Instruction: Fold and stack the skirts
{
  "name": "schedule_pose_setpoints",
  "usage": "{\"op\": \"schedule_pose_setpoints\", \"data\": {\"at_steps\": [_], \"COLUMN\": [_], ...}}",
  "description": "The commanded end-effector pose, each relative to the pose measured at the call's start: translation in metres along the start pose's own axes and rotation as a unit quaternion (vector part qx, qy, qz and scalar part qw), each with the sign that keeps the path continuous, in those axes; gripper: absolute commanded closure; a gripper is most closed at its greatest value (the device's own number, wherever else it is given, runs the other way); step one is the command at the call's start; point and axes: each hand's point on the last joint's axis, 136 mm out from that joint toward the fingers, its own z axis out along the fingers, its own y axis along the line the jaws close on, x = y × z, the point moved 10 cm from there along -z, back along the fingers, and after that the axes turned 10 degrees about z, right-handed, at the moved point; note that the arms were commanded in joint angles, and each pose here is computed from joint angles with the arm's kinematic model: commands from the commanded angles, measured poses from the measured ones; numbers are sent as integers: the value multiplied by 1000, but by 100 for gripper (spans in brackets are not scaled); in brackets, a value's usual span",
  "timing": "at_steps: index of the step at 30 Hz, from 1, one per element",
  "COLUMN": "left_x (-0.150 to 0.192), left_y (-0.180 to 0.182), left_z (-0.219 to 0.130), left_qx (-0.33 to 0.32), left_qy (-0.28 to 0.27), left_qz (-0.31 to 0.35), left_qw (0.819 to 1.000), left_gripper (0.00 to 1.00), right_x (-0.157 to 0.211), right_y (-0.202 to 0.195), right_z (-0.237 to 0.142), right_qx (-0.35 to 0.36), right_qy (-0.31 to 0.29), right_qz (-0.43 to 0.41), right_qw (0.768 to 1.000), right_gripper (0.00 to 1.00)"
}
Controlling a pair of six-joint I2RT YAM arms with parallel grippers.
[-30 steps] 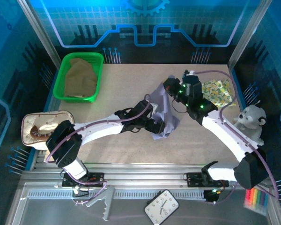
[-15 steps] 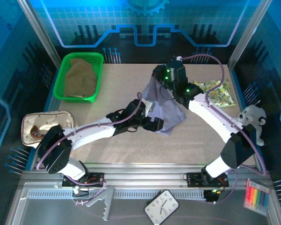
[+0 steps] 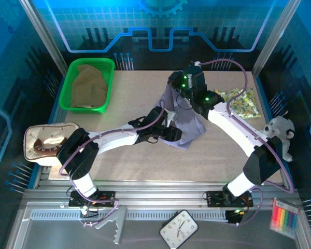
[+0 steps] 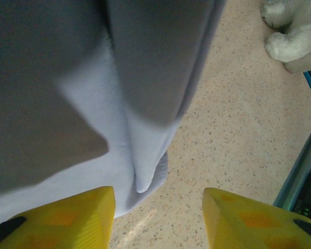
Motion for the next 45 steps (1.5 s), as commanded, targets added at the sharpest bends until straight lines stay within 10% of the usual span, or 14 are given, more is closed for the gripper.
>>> {"op": "schedule_pose_setpoints", "data": {"at_steps": [1, 12, 14, 19, 31, 45], "left_x": [-13, -28, -30, -28, -71, -181], "left_y": [-12, -11, -9, -4, 25, -10], "left_z": [6, 32, 29, -12, -184, -291], "left_qx": [29, 13, -10, -102, -396, -479], "left_qy": [-8, -29, -42, -79, -180, -279], "left_qz": [22, 15, 2, -12, 67, 206], "left_qw": [999, 999, 999, 992, 898, 806], "left_gripper": [51, 80, 100, 100, 100, 100], "right_x": [-3, -9, -12, -32, -80, -113], "right_y": [12, 10, 8, 1, 34, 61], "right_z": [-6, -12, -16, -28, -86, -103], "right_qx": [-18, -29, -30, -26, -130, -213], "right_qy": [-15, -30, -41, -73, -165, -189], "right_qz": [7, 23, 24, 25, 11, 10], "right_qw": [1000, 999, 998, 997, 978, 959], "right_gripper": [100, 100, 100, 100, 100, 100]}}
